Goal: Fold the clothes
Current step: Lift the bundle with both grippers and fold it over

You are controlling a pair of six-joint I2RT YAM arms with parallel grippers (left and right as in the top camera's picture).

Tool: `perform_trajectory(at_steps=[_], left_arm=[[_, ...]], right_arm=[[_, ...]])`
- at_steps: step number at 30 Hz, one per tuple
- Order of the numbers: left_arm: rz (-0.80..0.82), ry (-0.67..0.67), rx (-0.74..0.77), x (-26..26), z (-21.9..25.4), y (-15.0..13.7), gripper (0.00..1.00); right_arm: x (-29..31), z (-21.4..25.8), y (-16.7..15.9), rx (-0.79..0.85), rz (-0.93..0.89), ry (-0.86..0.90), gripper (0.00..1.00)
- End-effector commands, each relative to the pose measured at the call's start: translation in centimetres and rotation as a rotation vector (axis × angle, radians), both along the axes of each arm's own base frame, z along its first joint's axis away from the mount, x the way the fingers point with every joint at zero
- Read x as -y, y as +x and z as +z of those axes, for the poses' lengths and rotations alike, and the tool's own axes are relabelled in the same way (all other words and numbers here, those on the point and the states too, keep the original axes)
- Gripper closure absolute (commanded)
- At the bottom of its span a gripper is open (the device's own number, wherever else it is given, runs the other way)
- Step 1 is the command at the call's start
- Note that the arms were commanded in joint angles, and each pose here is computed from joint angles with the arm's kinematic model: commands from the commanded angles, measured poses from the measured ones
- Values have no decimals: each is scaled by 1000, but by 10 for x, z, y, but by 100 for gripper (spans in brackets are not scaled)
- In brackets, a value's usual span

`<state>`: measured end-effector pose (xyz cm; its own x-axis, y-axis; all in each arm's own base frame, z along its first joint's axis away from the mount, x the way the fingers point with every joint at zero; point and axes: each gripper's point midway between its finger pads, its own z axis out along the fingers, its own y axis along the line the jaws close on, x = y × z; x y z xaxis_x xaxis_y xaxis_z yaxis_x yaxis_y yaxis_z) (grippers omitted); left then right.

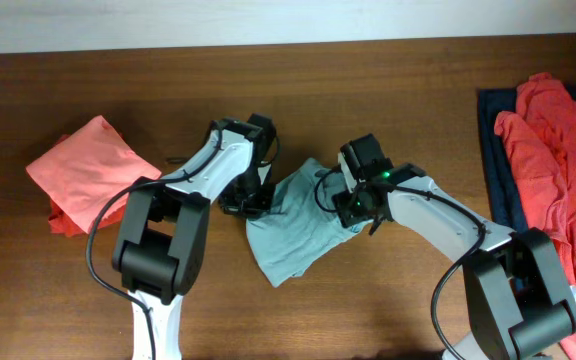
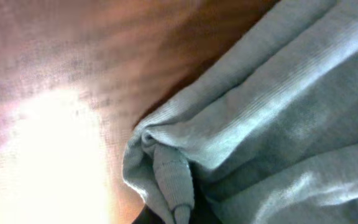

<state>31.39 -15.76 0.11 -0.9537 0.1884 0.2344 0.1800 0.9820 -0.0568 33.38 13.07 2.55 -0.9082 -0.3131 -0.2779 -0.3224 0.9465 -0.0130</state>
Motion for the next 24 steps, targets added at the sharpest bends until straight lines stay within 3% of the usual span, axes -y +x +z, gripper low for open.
perform_trajectory(at_steps=[1, 5, 6, 8, 9, 13, 19, 24], left_arm=[[31, 32, -52, 4, -9, -16, 96], [34, 54, 38, -3, 8, -1, 92], [35, 78, 95, -11, 17, 9, 84], [48, 94, 176, -21, 30, 24, 36], [57, 91, 198, -23, 35, 28, 29], [53, 49, 196, -21, 39, 29, 30], [-176, -246, 178, 28, 43, 25, 44], [-273, -315, 175, 35, 46, 21, 46]], right_arm=[[2, 3, 5, 21, -12, -22, 24], [3, 22, -2, 2, -9, -17, 21], [0, 34, -4, 7, -4, 4, 21], [-11, 61, -13, 12, 21, 90, 19], [-18, 74, -20, 8, 38, 142, 19], [-27, 86, -39, -38, 63, 219, 20], [-30, 45, -56, -204, -22, 233, 37], [-41, 31, -65, -293, -14, 279, 38]])
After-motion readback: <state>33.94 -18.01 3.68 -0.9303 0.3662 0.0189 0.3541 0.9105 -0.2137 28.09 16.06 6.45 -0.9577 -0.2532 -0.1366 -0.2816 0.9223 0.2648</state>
